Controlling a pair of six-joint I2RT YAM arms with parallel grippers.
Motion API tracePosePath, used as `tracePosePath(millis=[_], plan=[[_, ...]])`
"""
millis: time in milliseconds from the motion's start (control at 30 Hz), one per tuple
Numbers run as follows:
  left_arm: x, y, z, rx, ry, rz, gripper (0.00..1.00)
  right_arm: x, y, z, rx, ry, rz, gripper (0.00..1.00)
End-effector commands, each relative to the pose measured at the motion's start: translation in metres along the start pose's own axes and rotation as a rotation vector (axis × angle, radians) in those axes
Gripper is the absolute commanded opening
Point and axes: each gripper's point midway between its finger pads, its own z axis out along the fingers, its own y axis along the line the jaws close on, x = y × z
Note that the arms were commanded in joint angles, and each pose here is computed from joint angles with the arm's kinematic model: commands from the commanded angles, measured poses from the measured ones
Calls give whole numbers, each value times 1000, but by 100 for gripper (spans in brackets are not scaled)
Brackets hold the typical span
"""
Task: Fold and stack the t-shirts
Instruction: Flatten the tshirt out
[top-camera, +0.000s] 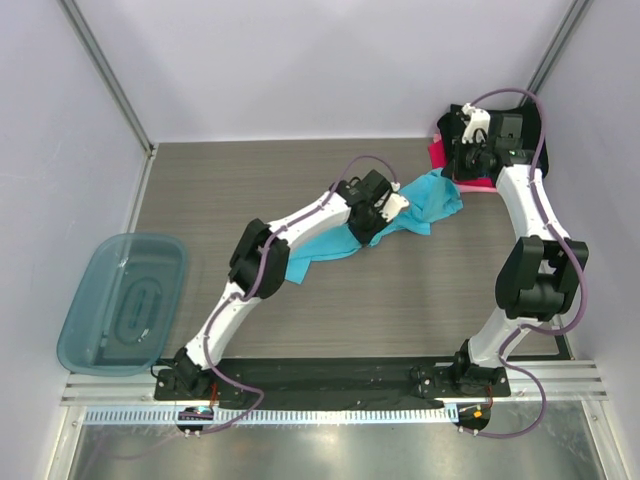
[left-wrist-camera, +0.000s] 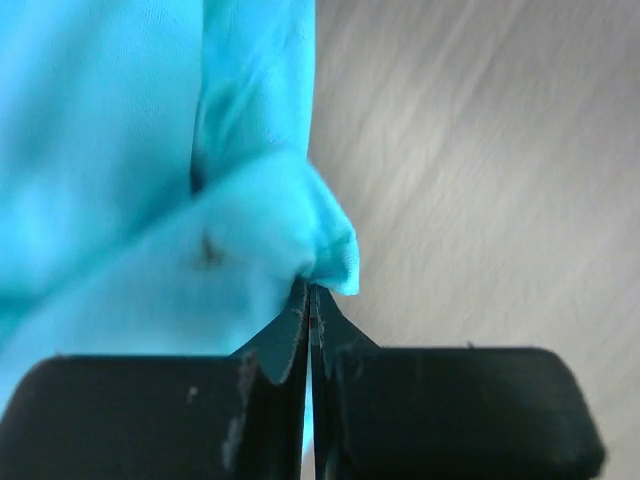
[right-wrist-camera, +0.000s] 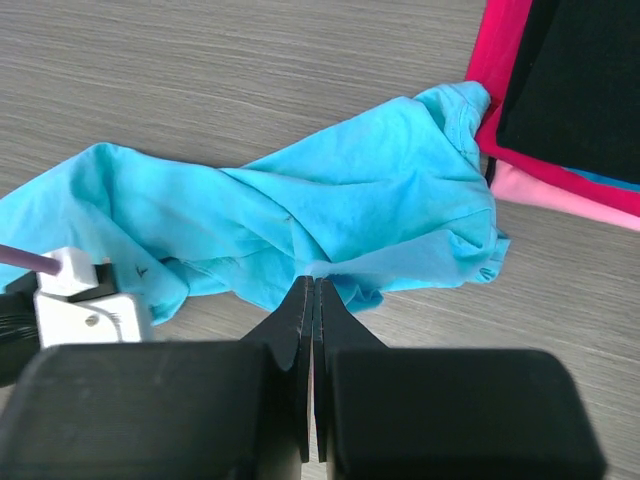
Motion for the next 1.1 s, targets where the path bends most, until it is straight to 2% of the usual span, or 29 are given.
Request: tracePosePath(millis=[0,233,333,367,400,467,533,567,600,667,733,833,933,1067], plan=[[-44,-2,-109,-52,-163,41,0,-46,13,-41,1,-140,-52,1],[-36,23,-224,-212,-265,67,0,-90,22,-82,6,-267,-61,1],[-22,36,-242,-272,-253,95,0,-100,27,-92,-4,-297,-90,1],[-14,36,-237,-270,-224,102,15,-97,27,-91,-8,-288,-87,1],[-13,30,-232,-240,-220,105,25,-93,27,-87,-12,-276,-85,1],[-12,22,-213,-204,-188,117,34,-83,25,-78,-20,-248,-71,1],[-22,3,-196,-182,-177,167,38,-80,22,-68,-22,-230,-49,1],[-19,-2,-170,-158,-134,172,40,-82,21,-68,-21,-232,-45,1],[-36,-13,-171,-151,-164,172,41,-83,21,-67,-21,-234,-43,1],[-34,-19,-140,-113,-112,134,43,-89,20,-67,-17,-243,-46,1],[-43,-27,-133,-90,-125,92,44,-93,19,-70,-10,-251,-55,1],[-47,-28,-114,-92,-131,35,52,-94,17,-72,-4,-252,-62,1],[-47,-26,-93,-89,-118,6,52,-88,18,-73,-7,-244,-59,1],[-50,-21,-67,-98,-118,-18,45,-73,17,-70,-5,-214,-54,1]])
